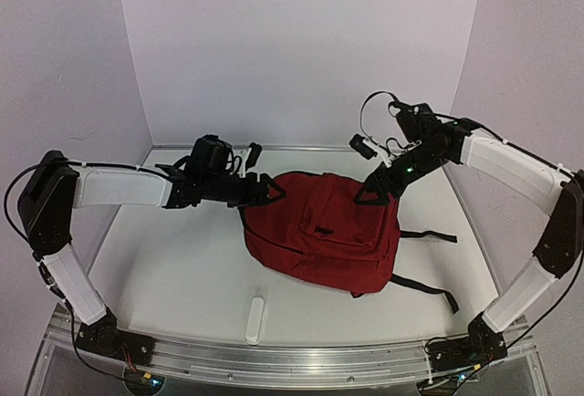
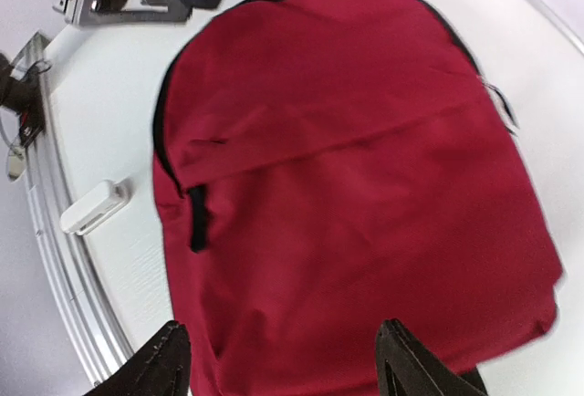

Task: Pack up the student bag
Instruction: Adjust the student bag at the center of the board, then unzip the student bag at the center of the board.

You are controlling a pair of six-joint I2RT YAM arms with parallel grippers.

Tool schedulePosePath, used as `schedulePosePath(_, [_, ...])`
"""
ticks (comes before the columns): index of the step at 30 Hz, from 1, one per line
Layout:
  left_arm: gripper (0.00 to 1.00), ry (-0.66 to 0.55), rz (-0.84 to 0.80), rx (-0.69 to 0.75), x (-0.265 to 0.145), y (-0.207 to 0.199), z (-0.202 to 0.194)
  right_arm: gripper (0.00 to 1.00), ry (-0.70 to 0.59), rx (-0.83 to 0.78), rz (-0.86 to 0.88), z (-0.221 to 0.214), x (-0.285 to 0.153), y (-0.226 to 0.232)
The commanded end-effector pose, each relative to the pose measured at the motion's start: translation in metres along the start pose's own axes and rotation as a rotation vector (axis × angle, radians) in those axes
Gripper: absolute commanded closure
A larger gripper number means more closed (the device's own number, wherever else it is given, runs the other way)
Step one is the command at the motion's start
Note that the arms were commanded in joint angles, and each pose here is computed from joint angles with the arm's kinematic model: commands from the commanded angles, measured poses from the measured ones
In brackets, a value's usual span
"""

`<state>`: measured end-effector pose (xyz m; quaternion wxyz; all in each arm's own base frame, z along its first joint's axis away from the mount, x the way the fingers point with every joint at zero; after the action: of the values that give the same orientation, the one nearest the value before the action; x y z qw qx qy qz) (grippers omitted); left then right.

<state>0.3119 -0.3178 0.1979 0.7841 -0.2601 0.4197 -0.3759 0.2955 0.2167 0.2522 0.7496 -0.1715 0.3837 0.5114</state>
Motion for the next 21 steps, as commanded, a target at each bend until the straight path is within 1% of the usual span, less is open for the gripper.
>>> schedulePosePath(1, [0.36,0.020,-0.130,-0.025,0.008,-0.011,-0.019,0.41,0.053,0.008,0.117,0.007,0.026,0.021])
schedulePosePath(3, [0.37,0.012,-0.187,-0.060,0.012,-0.013,-0.025,0.43,0.082,0.007,0.142,0.006,0.039,0.029])
schedulePosePath(7, [0.39,0.008,-0.205,-0.111,0.019,-0.007,-0.034,0.46,0.141,-0.021,0.151,0.000,0.059,0.041])
schedulePosePath(9, [0.39,0.008,-0.210,-0.116,0.022,-0.008,-0.035,0.47,0.161,-0.027,0.147,-0.002,0.068,0.042])
schedulePosePath(13, [0.40,0.004,-0.205,-0.111,0.023,-0.009,-0.034,0.54,0.199,-0.020,0.133,-0.005,0.083,0.038])
schedulePosePath(17, [0.40,0.005,-0.182,-0.104,0.024,-0.009,-0.032,0.57,0.207,-0.014,0.169,-0.006,0.090,0.044])
schedulePosePath(21, [0.41,0.009,-0.176,-0.106,0.026,-0.007,-0.032,0.64,0.219,-0.028,0.166,-0.007,0.094,0.047])
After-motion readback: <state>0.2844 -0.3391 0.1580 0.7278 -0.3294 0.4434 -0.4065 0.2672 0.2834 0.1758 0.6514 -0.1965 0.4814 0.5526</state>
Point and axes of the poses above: each gripper's point midway between its finger pads, its own x axis out along the fingers, its own y axis along the line the jaws close on, z = x × y, the point moved 6 cm from there along -x, back along the fingers, and after that the axes turned 8 degrees about -x, right-handed, at the moved point
